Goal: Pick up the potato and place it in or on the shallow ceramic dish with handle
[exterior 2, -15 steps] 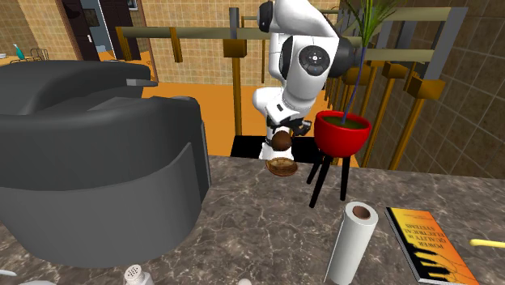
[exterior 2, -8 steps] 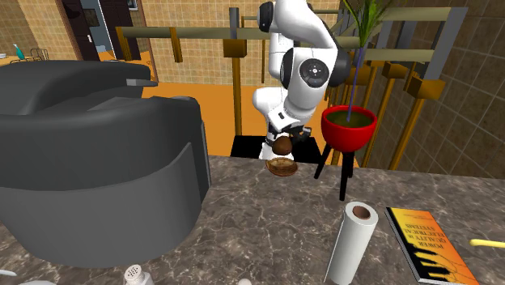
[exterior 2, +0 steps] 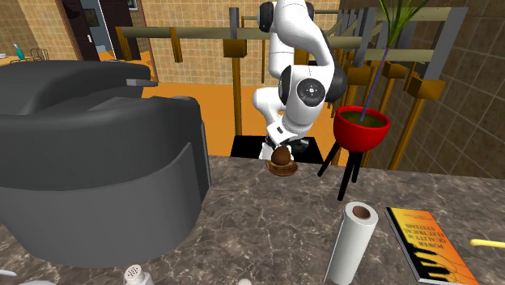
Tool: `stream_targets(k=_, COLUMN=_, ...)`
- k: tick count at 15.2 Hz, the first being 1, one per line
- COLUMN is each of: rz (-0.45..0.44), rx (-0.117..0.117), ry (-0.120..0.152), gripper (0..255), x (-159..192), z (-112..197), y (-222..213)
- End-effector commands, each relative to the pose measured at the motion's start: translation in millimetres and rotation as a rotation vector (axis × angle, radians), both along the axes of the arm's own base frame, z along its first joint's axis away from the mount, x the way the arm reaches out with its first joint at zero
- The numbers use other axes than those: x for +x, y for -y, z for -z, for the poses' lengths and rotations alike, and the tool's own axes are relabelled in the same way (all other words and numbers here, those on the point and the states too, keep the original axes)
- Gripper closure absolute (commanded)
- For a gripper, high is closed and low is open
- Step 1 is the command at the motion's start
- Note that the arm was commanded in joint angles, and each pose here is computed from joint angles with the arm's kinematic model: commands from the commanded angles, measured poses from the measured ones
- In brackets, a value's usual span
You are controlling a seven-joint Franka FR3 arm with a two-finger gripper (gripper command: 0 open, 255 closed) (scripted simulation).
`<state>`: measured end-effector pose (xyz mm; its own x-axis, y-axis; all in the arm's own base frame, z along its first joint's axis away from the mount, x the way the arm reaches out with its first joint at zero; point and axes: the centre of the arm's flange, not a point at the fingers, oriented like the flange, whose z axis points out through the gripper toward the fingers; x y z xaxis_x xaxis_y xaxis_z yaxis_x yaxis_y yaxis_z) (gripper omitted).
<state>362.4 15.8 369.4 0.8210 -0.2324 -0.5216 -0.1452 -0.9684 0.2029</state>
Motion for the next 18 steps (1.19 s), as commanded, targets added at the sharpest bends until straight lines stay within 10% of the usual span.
stream_targets(k=1, rz=0.0, rx=0.0, ry=0.001, gripper=255, x=0, z=7, y=0)
stream_targets(k=8, rz=0.0, rx=0.0, ry=0.001, gripper=255, x=0, z=7, y=0)
stream_targets(k=9, rz=0.0, rx=0.0, ry=0.001, gripper=0, x=0, z=7, y=0)
stream_targets(k=18, rz=0.0, rx=0.0, ry=0.001, gripper=0, x=28, z=-34, y=-5)
